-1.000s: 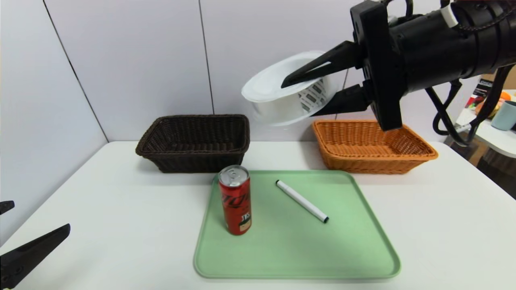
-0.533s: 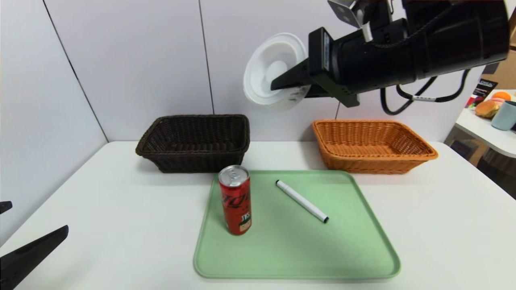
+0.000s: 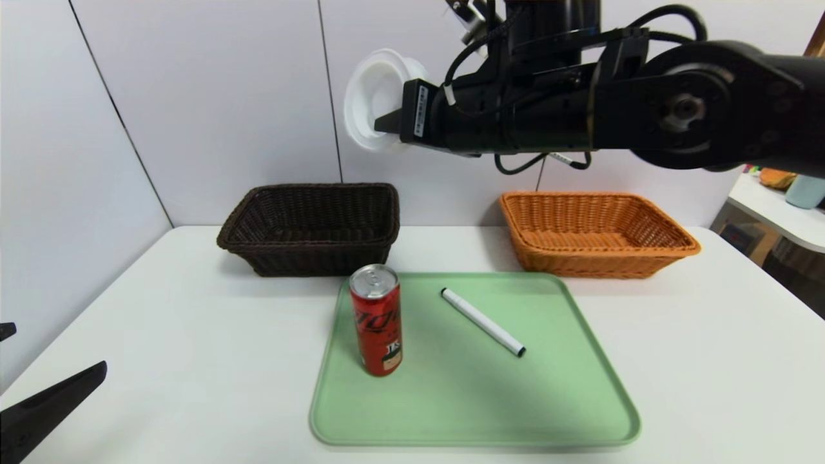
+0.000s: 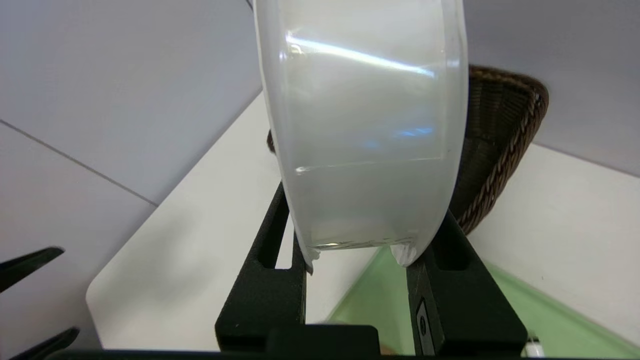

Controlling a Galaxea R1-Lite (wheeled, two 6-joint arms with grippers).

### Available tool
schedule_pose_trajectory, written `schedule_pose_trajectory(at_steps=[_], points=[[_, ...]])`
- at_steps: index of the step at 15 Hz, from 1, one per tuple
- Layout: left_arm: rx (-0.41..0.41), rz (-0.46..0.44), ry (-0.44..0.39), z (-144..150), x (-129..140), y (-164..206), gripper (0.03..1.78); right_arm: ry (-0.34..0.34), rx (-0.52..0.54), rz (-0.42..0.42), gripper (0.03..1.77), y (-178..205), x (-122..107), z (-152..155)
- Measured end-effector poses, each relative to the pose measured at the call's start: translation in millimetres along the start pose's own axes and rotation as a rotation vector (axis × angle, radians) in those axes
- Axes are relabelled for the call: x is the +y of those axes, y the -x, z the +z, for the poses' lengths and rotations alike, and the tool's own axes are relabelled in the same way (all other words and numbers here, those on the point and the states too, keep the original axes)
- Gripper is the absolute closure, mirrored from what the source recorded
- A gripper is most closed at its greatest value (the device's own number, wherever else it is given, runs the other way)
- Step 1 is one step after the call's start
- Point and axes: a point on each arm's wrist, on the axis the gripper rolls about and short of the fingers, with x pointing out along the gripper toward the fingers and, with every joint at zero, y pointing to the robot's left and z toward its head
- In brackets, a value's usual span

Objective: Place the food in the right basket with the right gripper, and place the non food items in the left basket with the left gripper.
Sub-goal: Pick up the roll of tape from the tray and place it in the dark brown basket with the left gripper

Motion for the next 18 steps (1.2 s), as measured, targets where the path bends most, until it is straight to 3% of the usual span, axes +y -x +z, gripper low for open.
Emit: schedule_pose_trajectory(at_steps=[8, 18], points=[[0.009, -0.003, 0.001, -2, 0, -1, 0.12, 0.009, -0.024, 0.036, 1.25, -63, -13, -39], [0.025, 0.003, 0.006, 5, 3, -14, 0.12, 0.049, -0.018, 0.006, 1.25, -111, -44, -82]])
